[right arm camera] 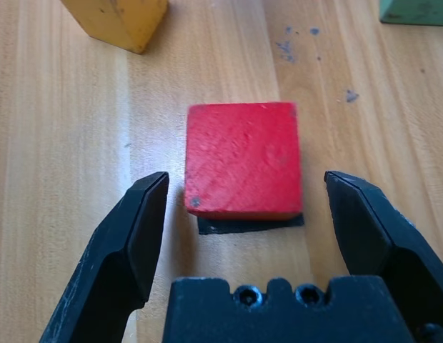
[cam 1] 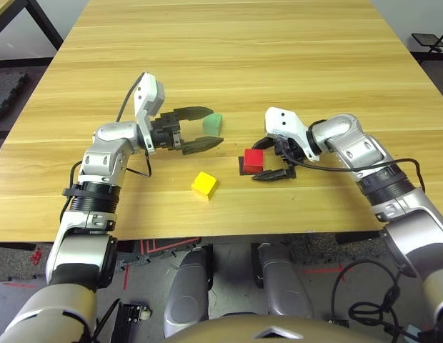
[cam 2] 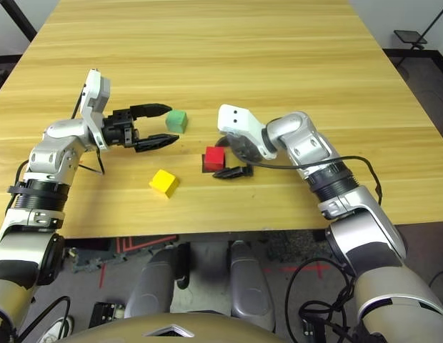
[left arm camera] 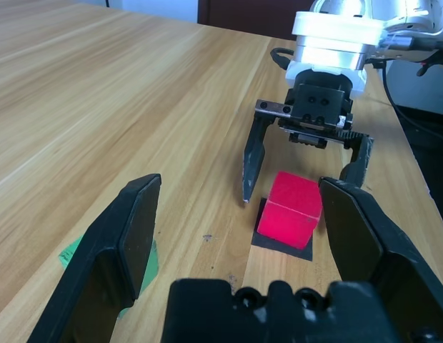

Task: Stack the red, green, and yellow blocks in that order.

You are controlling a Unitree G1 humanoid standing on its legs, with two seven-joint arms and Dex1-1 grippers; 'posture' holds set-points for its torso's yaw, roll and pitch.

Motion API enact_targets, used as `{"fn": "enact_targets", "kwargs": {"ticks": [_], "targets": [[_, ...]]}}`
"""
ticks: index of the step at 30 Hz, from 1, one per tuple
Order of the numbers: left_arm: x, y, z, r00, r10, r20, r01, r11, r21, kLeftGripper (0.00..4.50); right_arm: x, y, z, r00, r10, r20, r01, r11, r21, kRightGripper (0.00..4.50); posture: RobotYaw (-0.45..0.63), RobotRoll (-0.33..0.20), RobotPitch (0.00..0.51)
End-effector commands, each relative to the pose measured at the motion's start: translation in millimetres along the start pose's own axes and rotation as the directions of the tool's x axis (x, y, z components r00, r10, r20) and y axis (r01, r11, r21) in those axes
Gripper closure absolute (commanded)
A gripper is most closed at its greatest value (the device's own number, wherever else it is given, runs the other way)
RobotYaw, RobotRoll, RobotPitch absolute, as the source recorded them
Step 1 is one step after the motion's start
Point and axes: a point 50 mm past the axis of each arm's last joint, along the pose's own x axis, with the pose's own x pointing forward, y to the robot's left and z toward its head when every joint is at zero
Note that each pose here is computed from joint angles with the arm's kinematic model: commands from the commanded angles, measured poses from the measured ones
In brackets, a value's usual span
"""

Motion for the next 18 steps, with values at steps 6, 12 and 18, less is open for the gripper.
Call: {"fn": "enact_targets", "kwargs": {"ticks": [6, 12, 18], "targets": [[-3.3, 3.0, -3.0, 1.000, 0.006, -0.013, -0.006, 1.000, -0.008, 0.00, -28.9, -15.1, 24.0, 0.999, -0.040, 0.034, 0.042, 0.998, -0.055, 0.03, 0.34, -0.071, 0.189], [-13.4, 20.6, -21.1, 0.983, 0.123, -0.133, -0.124, 0.992, -0.001, 0.00, -46.2, -19.9, 29.8, 0.996, -0.076, 0.052, 0.077, 0.997, -0.023, 0.03, 0.32, -0.072, 0.183], [-17.5, 44.3, -24.1, 0.932, 0.281, -0.227, -0.272, 0.960, 0.072, 0.00, -54.7, -21.5, 27.0, 0.991, -0.122, 0.056, 0.121, 0.992, 0.022, 0.03, 0.29, -0.068, 0.175]]}}
